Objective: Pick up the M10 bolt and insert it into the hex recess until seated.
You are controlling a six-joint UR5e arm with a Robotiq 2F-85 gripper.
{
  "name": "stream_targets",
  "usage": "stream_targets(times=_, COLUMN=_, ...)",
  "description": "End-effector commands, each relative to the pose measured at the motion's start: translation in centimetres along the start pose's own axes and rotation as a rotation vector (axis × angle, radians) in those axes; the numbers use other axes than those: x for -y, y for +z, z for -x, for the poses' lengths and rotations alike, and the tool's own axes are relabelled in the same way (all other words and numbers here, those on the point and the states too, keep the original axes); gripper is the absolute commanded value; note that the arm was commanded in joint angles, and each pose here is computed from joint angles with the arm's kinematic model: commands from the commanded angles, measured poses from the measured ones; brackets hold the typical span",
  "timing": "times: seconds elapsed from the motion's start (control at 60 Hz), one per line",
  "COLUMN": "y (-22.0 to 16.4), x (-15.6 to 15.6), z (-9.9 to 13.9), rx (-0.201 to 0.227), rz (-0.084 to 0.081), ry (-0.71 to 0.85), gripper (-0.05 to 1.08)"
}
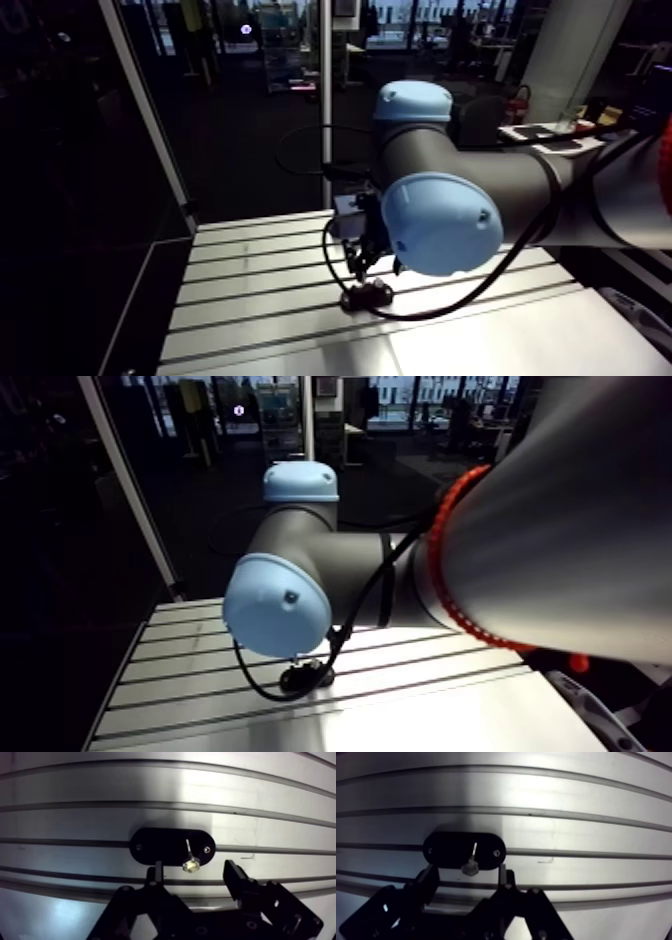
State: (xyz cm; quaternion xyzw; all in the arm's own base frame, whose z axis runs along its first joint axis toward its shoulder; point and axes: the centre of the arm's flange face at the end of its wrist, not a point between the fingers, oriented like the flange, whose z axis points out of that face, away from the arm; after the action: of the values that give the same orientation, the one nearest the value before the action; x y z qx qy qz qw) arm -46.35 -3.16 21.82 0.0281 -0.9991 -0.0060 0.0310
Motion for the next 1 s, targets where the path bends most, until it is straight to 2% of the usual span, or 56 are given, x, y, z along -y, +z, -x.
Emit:
stream_targets(times=0.017, y=0.2, x=0.0, z=0.2, rx=0.004, rz=-0.001, ry=0.001, gripper=0.35)
stream_targets(times=1.0, y=1.3, x=0.0, z=0.3, rx=0.027, rz=-0.009, ry=0.002, gripper=0.50)
